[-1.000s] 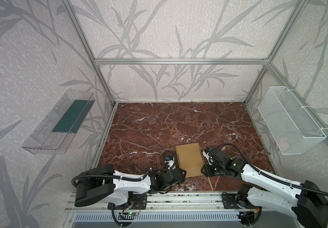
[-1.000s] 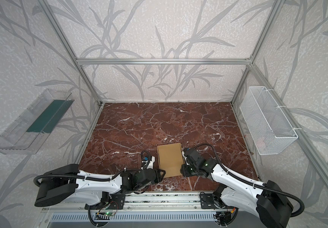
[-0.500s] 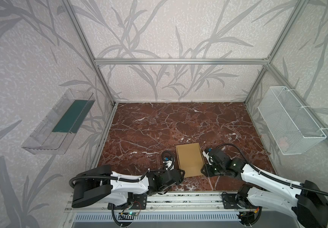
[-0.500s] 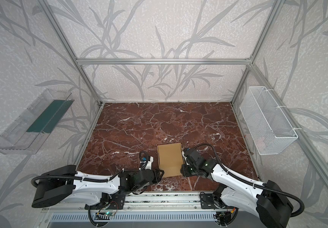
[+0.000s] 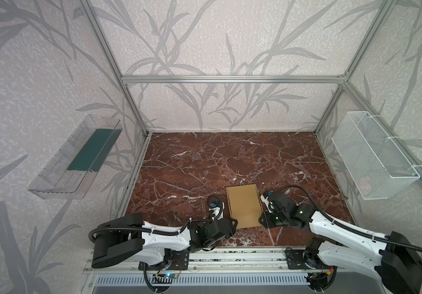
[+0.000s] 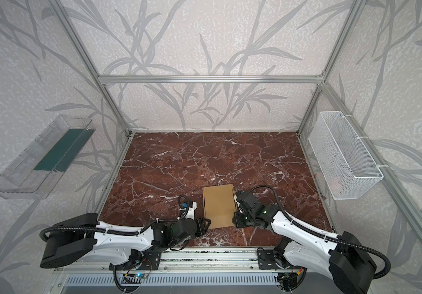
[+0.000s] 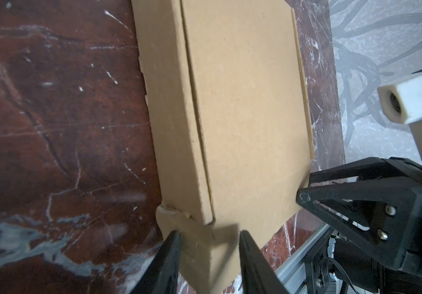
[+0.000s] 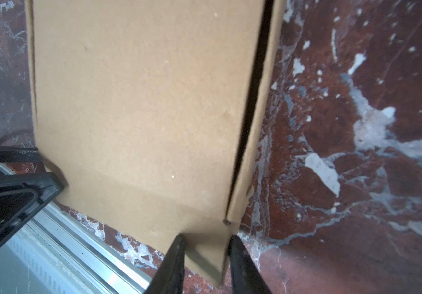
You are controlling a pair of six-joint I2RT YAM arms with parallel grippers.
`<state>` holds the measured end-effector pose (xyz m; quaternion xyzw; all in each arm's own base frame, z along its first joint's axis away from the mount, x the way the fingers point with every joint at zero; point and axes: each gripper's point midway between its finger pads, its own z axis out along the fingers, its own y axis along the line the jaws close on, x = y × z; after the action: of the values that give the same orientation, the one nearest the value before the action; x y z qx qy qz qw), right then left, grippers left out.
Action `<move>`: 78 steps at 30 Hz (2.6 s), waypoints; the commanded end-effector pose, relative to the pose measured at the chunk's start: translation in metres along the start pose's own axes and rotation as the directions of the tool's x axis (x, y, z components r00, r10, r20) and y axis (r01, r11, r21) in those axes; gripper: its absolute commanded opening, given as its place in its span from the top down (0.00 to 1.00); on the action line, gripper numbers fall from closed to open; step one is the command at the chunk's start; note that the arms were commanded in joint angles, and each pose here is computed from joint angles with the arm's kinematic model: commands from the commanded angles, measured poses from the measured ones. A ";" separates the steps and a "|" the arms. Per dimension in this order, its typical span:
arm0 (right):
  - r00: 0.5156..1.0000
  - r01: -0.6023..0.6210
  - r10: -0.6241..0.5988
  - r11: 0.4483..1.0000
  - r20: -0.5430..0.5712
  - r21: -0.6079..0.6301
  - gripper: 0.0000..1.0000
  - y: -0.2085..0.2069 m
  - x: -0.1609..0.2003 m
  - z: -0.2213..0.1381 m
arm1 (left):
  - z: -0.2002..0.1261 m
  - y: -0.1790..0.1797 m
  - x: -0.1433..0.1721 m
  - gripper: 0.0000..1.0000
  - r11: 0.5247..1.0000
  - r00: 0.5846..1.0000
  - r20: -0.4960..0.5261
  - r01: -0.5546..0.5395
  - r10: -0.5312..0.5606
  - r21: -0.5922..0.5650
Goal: Assemble paper box
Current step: Fold and tuck the lid into the gap.
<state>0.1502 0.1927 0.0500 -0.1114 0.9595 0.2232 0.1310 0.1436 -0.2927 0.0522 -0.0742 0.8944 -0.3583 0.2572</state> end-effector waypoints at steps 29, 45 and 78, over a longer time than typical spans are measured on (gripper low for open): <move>0.999 0.004 -0.003 1.000 0.042 -0.015 0.74 0.009 -0.014 -0.003 | -0.001 -0.008 -0.008 0.65 0.995 0.998 0.066 0.007 -0.013 0.102; 0.999 0.005 -0.005 1.000 0.046 0.002 0.74 0.004 -0.013 0.000 | 0.001 -0.009 -0.006 0.68 0.990 0.998 0.065 0.011 -0.021 0.140; 0.998 0.013 -0.015 1.000 0.061 0.023 0.74 -0.001 -0.016 0.008 | -0.007 0.019 -0.010 0.62 0.998 0.995 0.096 -0.044 0.040 0.047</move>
<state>0.1649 0.1999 0.0498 -0.1072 0.9558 0.2247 0.1564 0.1475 -0.2817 0.0545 -0.0683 0.8692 -0.3914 0.2945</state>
